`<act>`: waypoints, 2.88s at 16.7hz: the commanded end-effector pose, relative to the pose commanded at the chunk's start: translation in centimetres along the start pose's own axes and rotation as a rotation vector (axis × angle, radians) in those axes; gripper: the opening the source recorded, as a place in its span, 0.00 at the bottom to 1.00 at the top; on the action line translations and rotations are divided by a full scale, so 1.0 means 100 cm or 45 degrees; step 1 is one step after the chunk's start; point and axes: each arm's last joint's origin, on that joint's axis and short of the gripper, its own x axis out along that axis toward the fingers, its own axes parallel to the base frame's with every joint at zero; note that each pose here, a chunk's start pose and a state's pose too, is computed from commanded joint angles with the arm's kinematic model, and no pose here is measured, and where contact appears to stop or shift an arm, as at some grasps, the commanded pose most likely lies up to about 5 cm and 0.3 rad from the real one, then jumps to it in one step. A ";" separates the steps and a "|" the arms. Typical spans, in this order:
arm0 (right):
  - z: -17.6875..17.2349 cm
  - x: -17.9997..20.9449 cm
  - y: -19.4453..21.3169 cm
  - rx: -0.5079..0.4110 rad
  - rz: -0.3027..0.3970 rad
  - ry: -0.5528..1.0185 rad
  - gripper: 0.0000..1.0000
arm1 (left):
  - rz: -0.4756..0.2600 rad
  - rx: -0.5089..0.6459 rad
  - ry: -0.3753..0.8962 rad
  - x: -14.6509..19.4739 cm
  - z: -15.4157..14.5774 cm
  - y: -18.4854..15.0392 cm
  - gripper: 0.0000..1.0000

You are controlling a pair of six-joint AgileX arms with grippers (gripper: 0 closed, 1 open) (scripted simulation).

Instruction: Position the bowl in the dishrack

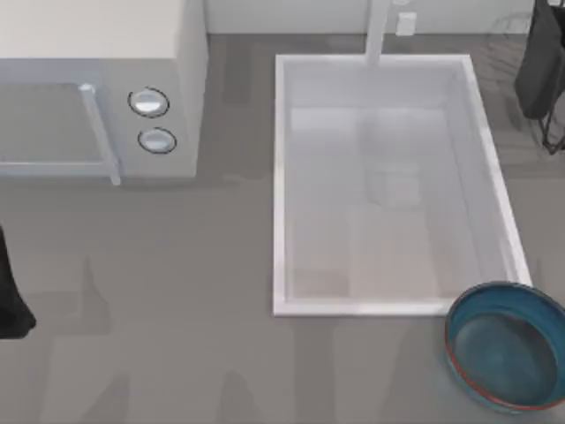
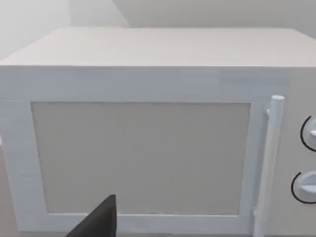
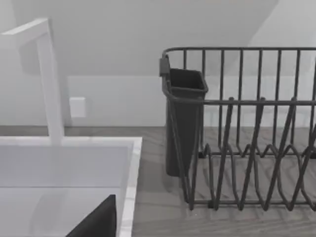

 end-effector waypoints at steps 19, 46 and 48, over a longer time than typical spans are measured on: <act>0.064 0.101 0.036 0.050 0.035 1.755 1.00 | 0.000 0.000 0.000 0.000 0.000 0.000 1.00; -0.031 0.129 0.048 0.010 -0.010 2.000 1.00 | 0.000 0.000 0.000 0.000 0.000 0.000 1.00; -0.031 0.129 0.048 0.010 -0.010 2.000 0.85 | 0.000 0.000 0.000 0.000 0.000 0.000 1.00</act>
